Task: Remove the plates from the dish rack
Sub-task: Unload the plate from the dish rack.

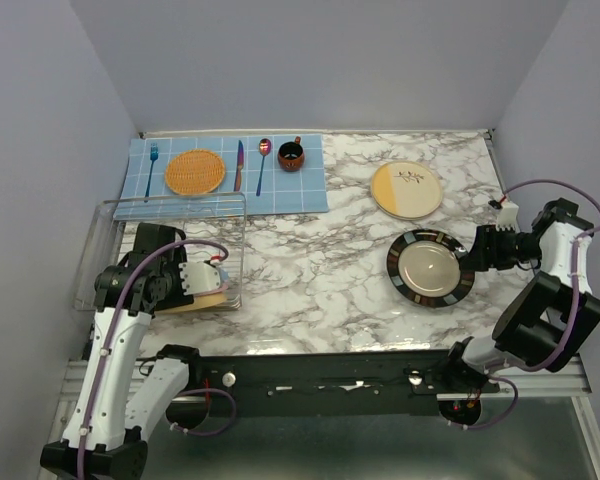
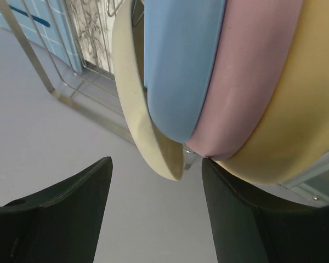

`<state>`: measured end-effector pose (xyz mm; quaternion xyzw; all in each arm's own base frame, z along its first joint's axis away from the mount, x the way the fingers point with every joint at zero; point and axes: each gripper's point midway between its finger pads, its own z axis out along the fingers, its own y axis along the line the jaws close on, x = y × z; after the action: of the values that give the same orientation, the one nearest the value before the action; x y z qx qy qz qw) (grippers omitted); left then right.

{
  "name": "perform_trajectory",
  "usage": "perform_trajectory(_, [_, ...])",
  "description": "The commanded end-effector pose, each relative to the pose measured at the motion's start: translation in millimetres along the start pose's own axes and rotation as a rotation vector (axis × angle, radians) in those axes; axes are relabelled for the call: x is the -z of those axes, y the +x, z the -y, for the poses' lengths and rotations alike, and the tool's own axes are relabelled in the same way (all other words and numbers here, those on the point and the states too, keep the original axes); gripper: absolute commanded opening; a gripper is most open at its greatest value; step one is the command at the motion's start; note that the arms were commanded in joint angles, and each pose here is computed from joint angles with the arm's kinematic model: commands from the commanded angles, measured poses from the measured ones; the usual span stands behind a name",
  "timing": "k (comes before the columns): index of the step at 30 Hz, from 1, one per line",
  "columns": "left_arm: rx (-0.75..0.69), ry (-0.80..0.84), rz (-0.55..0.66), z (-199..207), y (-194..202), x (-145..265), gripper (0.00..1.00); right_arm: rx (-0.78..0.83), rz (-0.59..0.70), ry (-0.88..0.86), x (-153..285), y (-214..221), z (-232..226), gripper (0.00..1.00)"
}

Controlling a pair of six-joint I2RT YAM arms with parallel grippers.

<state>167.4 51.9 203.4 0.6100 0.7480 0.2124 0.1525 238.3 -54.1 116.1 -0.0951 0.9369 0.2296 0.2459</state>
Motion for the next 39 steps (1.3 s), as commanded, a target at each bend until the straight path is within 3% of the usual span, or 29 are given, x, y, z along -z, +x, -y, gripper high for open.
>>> perform_trajectory(1, [0.096, 0.021, -0.008, 8.3, -1.2, -17.6, 0.75, 0.034, 0.028, -0.059, -1.0, -6.9, -8.0, 0.65])
perform_trajectory(9, [0.168, -0.046, -0.063, -8.5, 7.3, -21.7, 0.75, 0.029, 0.013, -0.090, -13.0, 0.9, -4.0, 0.65])
perform_trajectory(23, [0.146, -0.065, -0.199, -12.9, 33.5, -35.3, 0.73, -0.003, -0.001, -0.139, -29.2, 8.8, 0.4, 0.65])
perform_trajectory(39, [0.103, -0.065, -0.216, -16.7, 36.2, -53.0, 0.52, -0.023, -0.021, -0.158, -39.0, 20.3, 1.0, 0.65])
